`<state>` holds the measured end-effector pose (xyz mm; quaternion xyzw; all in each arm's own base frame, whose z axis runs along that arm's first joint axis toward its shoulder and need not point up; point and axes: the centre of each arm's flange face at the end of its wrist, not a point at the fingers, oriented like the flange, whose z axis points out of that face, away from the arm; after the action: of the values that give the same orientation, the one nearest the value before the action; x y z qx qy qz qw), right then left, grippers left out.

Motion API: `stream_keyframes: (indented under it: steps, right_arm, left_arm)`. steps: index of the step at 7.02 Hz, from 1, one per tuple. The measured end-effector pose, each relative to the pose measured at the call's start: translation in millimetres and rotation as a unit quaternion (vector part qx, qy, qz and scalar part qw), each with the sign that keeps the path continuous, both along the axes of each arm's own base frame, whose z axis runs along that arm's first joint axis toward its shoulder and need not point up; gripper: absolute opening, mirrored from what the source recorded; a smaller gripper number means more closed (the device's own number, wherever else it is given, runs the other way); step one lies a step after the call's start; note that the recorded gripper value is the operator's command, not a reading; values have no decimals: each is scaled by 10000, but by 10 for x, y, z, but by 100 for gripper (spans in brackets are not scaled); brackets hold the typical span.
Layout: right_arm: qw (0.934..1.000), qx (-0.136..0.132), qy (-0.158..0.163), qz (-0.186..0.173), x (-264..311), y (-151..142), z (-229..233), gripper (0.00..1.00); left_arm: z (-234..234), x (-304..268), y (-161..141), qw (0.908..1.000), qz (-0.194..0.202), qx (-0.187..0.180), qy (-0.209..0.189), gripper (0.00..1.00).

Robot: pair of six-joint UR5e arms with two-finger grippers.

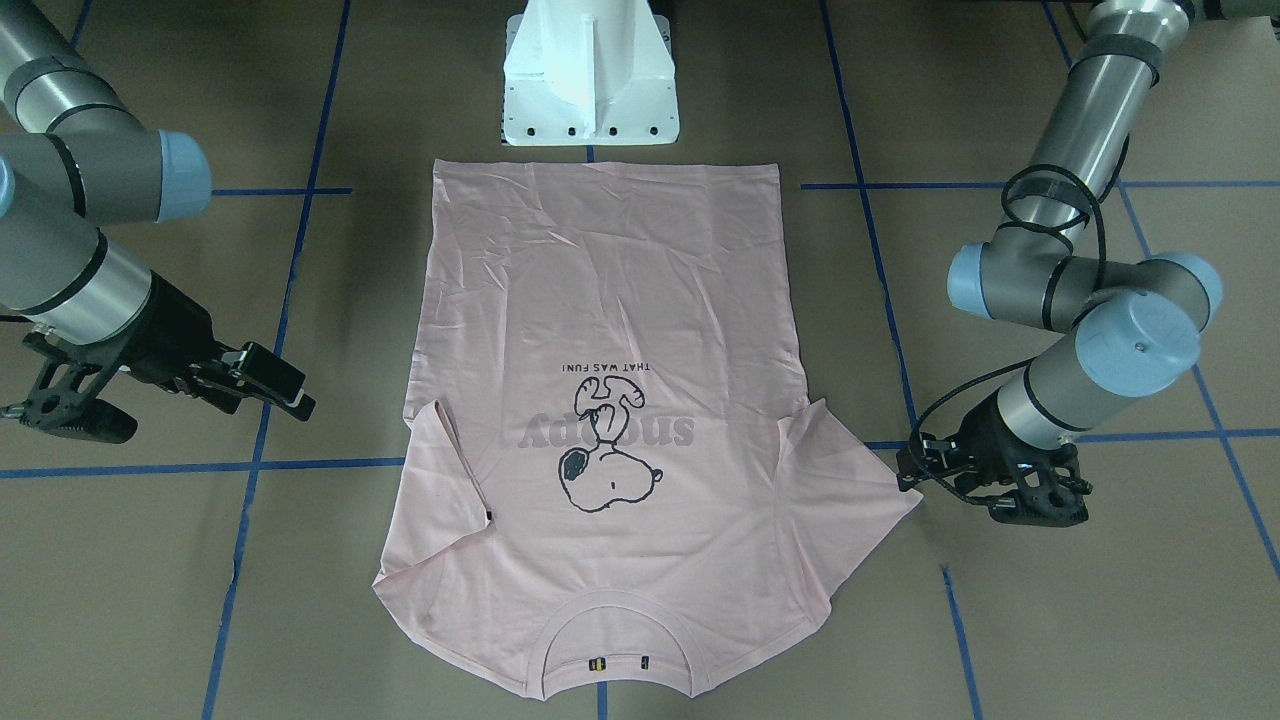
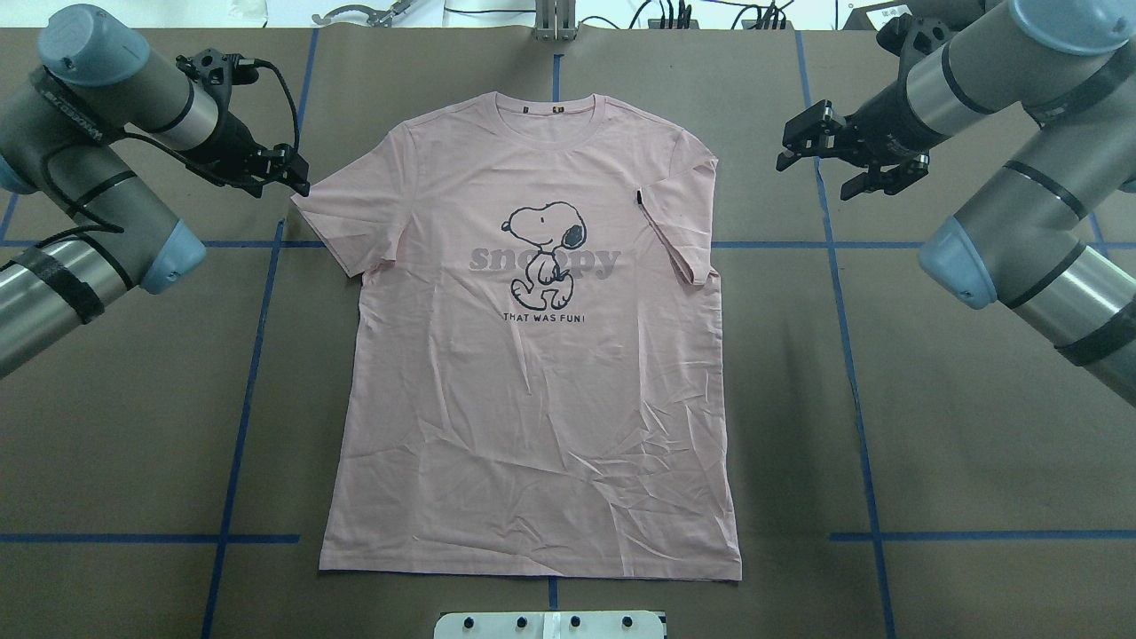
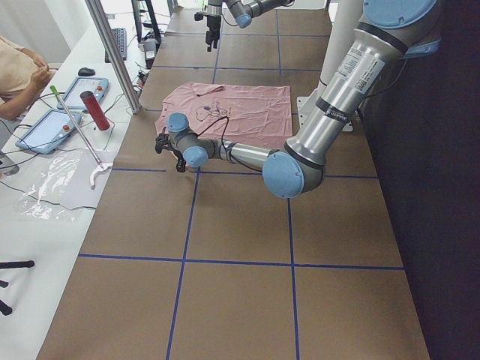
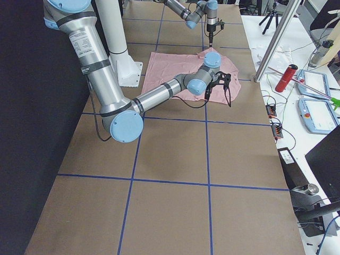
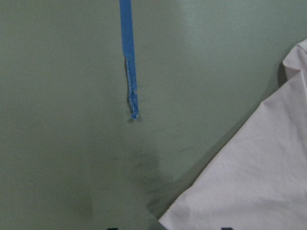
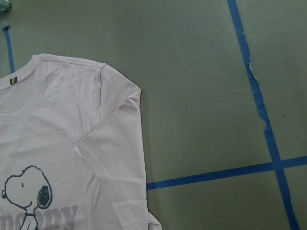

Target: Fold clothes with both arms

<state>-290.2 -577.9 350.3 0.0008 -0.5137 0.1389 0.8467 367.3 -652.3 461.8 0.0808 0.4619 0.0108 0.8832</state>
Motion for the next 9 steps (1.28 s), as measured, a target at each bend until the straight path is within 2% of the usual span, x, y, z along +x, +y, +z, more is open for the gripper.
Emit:
stream_keyframes:
  steps: [1, 2, 3, 4, 5, 9]
  right_arm:
    - [10000, 4, -1, 0, 1, 2, -1, 100]
    - [10000, 8, -3, -3, -1, 5, -3, 100]
    - [10000, 9, -3, -4, -2, 5, -4, 100]
    - [10000, 11, -4, -2, -2, 2, -6, 100]
    - [10000, 13, -5, -1, -1, 1, -8, 100]
    - [10000, 21, 11, -7, -15, -4, -4, 100]
  left_arm:
    - [2, 34, -6, 10000, 13, 1, -4, 68]
    - [2, 66, -39, 10000, 15, -12, -16, 56]
    - [-2, 90, -68, 10000, 15, -24, -26, 29]
    - [-4, 102, -81, 10000, 16, -31, -32, 6]
    - [0, 106, -86, 10000, 16, -36, -36, 0]
    - [-177, 110, -85, 10000, -5, 29, 66, 0]
